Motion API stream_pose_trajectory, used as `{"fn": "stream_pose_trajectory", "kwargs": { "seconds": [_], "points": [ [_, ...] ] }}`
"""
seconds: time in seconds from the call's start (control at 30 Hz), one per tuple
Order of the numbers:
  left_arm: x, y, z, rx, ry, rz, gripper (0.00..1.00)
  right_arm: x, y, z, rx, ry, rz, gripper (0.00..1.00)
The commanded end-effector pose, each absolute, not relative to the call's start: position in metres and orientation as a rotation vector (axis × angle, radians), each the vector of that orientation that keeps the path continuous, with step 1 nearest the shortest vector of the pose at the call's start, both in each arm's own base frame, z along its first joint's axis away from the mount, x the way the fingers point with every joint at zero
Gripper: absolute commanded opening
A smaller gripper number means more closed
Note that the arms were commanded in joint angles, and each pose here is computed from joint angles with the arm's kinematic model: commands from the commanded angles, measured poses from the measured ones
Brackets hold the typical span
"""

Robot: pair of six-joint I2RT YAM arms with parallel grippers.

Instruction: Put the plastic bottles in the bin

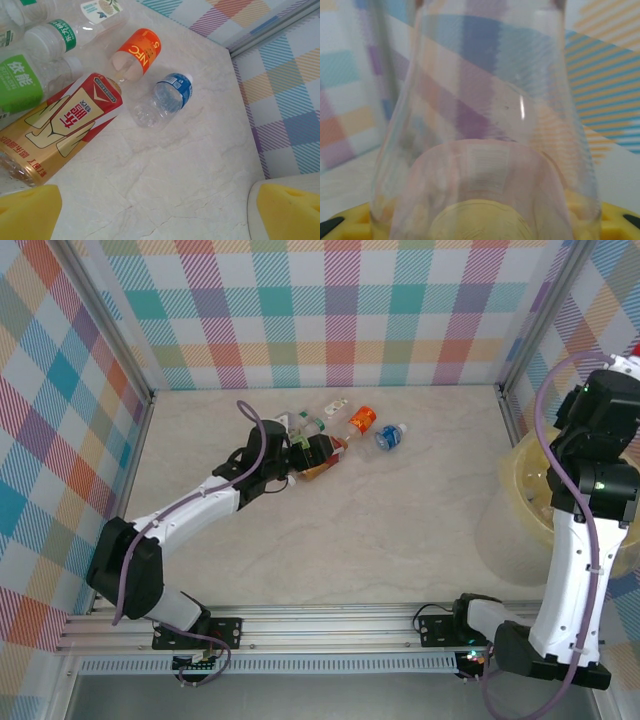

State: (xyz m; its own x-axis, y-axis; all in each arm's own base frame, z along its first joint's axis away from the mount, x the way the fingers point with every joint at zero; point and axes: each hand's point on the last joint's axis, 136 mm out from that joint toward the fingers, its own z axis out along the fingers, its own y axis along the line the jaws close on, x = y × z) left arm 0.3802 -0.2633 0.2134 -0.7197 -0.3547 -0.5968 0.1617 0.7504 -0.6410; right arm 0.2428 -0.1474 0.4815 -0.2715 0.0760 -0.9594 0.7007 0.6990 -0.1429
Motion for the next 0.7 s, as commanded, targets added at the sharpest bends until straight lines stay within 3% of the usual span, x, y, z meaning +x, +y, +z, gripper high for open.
{"fn": "stream_pose_trajectory", "kwargs": {
  "seconds": [0.0, 0.67],
  "points": [
    [0.388, -0.264, 0.223, -0.154, 2.202, -0.895, 1.00, 0.211, -0.178, 0.463, 0.722, 1.813, -0.894, 0.52],
    [0.393, -0.267, 0.216, -0.221, 2.239, -0.912, 1.00, 0.171, -0.235, 0.340, 1.054, 2.167, -0.965, 0.67]
  ]
}}
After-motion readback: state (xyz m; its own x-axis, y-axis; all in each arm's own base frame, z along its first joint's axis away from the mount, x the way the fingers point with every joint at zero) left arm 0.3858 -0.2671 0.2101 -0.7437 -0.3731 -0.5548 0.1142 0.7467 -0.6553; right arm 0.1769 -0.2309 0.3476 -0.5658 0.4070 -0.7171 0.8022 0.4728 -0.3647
